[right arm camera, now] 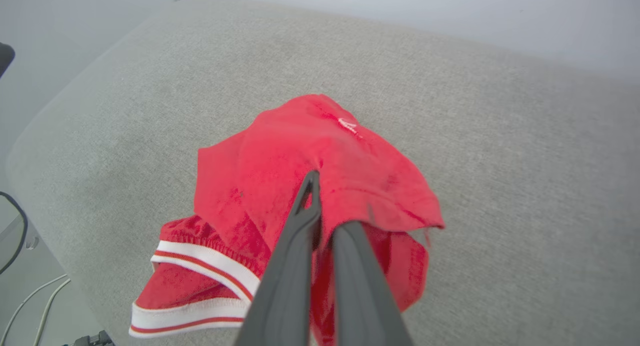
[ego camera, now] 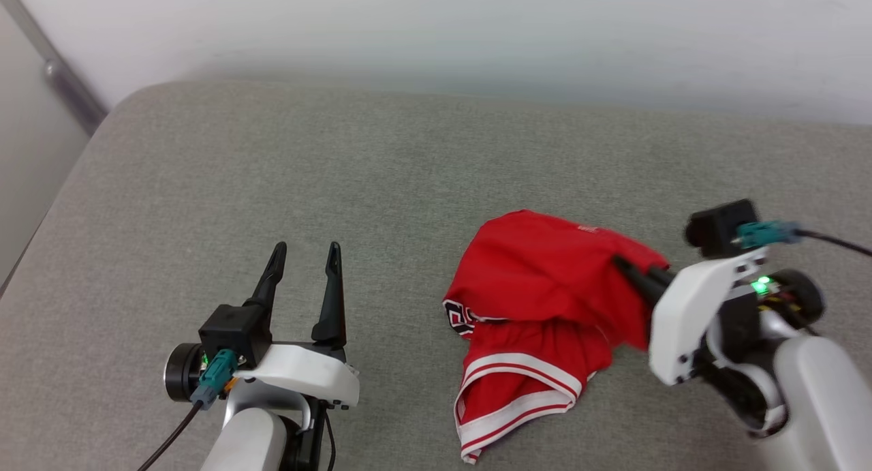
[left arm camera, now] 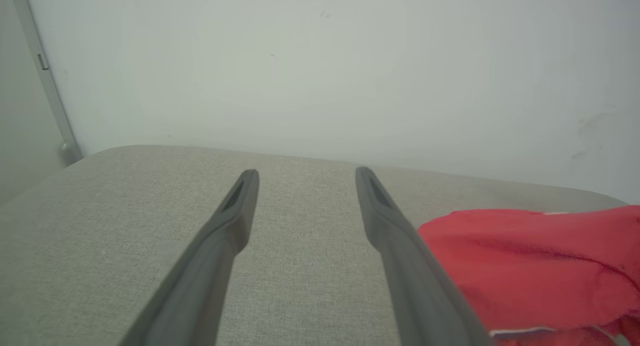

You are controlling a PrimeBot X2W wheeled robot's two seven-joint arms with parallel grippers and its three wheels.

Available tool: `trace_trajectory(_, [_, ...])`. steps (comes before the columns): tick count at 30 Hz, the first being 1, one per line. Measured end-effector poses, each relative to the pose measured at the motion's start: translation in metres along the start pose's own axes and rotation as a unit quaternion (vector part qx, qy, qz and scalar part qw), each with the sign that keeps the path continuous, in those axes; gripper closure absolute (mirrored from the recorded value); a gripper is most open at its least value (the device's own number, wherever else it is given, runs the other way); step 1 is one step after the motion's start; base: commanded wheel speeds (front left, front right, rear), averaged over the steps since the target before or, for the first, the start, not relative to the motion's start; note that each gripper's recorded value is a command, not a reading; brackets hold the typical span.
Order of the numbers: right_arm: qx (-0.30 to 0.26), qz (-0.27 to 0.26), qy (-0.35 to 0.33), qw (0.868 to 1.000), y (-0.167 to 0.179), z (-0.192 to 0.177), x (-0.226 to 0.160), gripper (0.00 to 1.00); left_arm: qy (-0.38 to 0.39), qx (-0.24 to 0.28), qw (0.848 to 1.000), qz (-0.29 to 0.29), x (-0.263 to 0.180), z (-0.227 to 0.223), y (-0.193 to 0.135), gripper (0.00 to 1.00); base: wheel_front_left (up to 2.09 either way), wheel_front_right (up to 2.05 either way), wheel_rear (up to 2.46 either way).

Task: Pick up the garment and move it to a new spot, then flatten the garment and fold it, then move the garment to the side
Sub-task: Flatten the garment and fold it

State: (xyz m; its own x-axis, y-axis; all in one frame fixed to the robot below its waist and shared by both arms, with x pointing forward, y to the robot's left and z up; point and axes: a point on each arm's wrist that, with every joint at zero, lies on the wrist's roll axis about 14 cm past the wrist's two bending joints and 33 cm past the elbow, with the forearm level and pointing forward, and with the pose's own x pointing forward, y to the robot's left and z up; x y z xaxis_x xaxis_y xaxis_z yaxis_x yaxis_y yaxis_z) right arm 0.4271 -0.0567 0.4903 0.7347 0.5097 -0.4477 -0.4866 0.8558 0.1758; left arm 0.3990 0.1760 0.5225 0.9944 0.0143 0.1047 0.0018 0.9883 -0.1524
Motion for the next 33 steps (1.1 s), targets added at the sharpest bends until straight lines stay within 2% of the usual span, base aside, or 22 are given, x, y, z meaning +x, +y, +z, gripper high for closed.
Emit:
trace_trajectory(4, [0.005,-0.077,-0.045,0.996,-0.048,0.02,-0.026,1.0,-0.001,-0.002,1.0,-0.009,0.002,0.0,-0.006,0.0,0.0,0.0,0.0])
trace_trajectory(6, [0.023,-0.124,-0.045,0.991,-0.078,0.012,-0.044,1.0,0.001,-0.004,1.0,-0.012,0.003,-0.002,-0.009,0.0,0.0,0.0,0.0])
trace_trajectory(11, [0.075,-0.244,-0.013,0.967,-0.145,-0.039,-0.095,1.0,0.005,-0.003,1.0,-0.025,0.005,-0.006,-0.017,0.0,0.0,0.0,0.0])
trace_trajectory(15, [0.134,-0.295,0.039,0.945,-0.166,-0.104,-0.122,1.0,0.008,-0.004,1.0,-0.029,0.006,-0.008,-0.019,0.0,0.0,0.0,0.0])
trace_trajectory(17, [0.161,-0.303,0.055,0.938,-0.164,-0.13,-0.125,0.84,0.012,-0.003,0.999,-0.029,0.005,-0.011,-0.019,0.0,0.0,0.0,0.0])
trace_trajectory(18, [0.172,-0.305,0.065,0.934,-0.162,-0.143,-0.126,0.66,0.014,-0.003,0.999,-0.029,0.005,-0.012,-0.019,0.0,0.0,0.0,0.0])
trace_trajectory(19, [0.181,-0.305,0.07,0.932,-0.159,-0.152,-0.125,0.07,0.016,-0.003,0.999,-0.03,0.005,-0.013,-0.019,0.0,0.0,0.0,0.0])
trace_trajectory(20, [0.188,-0.305,0.072,0.931,-0.156,-0.159,-0.124,0.0,0.016,-0.003,0.999,-0.03,0.005,-0.014,-0.019,0.0,0.0,0.0,0.0])
trace_trajectory(24, [0.176,-0.31,0.028,0.934,-0.156,-0.151,-0.121,0.0,0.02,-0.001,0.999,-0.027,0.003,-0.016,-0.018,0.0,0.0,0.0,0.0])
trace_trajectory(29, [0.121,-0.33,-0.076,0.933,-0.166,-0.108,-0.133,0.0,0.023,0.0,0.999,-0.022,-0.005,-0.016,-0.014,0.0,0.0,0.0,0.0])
trace_trajectory(33, [0.079,-0.322,-0.134,0.934,-0.156,-0.078,-0.138,0.0,0.024,0.003,1.0,-0.017,-0.012,-0.015,-0.011,0.0,0.0,0.0,0.0])
